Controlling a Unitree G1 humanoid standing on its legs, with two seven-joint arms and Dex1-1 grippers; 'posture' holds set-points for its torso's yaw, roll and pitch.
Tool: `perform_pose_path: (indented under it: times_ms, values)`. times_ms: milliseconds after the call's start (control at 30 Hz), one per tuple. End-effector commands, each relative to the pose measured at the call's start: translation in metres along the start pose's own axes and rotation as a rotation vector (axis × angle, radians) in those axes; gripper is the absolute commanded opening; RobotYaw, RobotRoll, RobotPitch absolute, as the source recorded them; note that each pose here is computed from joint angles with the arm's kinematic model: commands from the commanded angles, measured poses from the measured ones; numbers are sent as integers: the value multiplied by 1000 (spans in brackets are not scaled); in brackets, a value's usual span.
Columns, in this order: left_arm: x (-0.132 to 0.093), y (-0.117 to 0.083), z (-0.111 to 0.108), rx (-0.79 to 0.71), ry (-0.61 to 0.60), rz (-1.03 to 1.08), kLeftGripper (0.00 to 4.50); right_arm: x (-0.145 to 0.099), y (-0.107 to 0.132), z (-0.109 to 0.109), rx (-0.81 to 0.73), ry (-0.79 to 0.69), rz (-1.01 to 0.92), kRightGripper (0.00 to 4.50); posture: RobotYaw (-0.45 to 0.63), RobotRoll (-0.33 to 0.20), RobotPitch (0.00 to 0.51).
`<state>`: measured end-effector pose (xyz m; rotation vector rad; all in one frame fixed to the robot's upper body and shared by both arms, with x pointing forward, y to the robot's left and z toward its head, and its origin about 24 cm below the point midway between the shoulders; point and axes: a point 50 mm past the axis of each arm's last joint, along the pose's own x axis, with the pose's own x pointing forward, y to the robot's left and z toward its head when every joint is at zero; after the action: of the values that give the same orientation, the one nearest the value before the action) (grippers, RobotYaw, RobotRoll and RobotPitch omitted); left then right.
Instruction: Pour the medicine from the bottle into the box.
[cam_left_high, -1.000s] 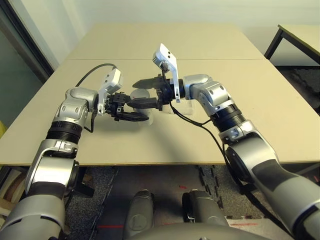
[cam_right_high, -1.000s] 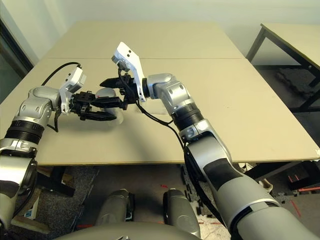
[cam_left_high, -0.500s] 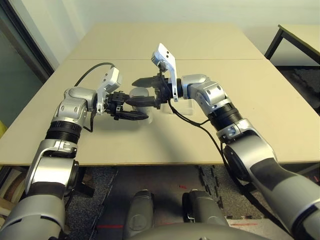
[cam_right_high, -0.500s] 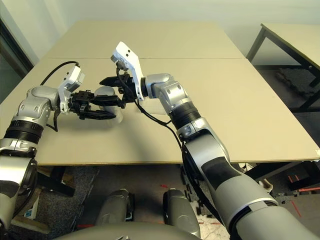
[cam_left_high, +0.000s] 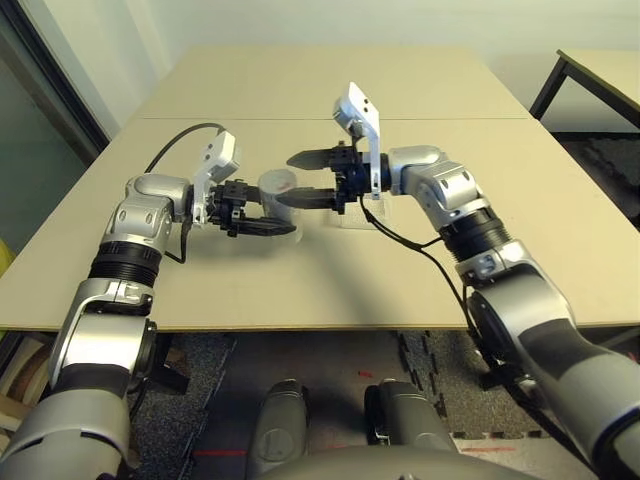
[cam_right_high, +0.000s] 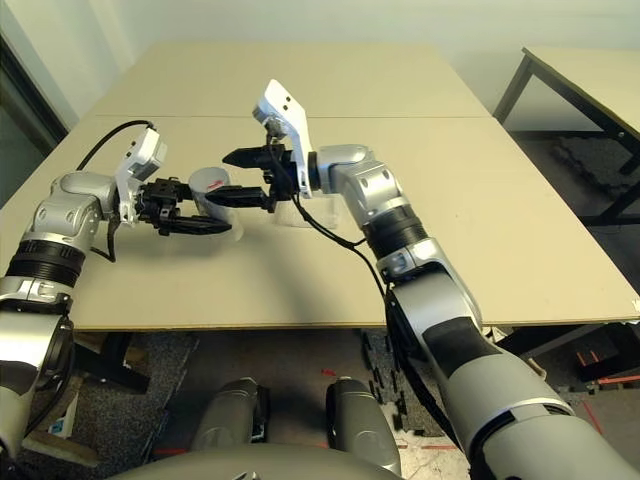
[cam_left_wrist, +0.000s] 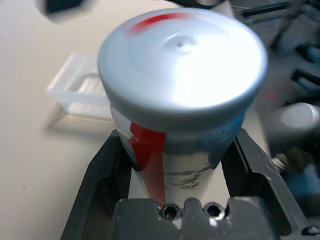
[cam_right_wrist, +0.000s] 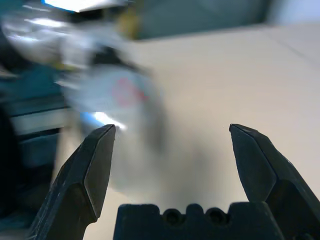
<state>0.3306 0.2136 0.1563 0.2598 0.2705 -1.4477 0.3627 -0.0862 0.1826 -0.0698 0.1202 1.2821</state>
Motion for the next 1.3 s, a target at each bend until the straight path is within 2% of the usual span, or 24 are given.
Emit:
perform_pose_path:
  times_ms: [33,167,300,500,800,1000,1300]
  values:
    - [-3,0,3,15,1,-5,2793,-13,-1,2,3,-3,-28,4500,0,0,4]
    - [-4,1,3,15,2,-1,2793,-26,-3,3,1,6,-55,4500,-8,0,5]
    - [-3,3,3,14,-1,-1,2793,-24,1,9,-7,-2,-41,4500,-11,0,8]
    - [-3,4,3,4,-5,0,2793,-4,17,24,1,-44,58,4500,-14,0,12]
    - [-2,6,4,5,-5,3,2793,28,44,29,0,-31,191,4500,-9,0,9]
    - [-2,7,5,1,-7,4,2793,46,47,35,-20,-41,205,4500,-9,0,12]
    - [2,7,5,4,-10,-4,2793,59,46,38,-51,-40,215,4500,-6,0,12]
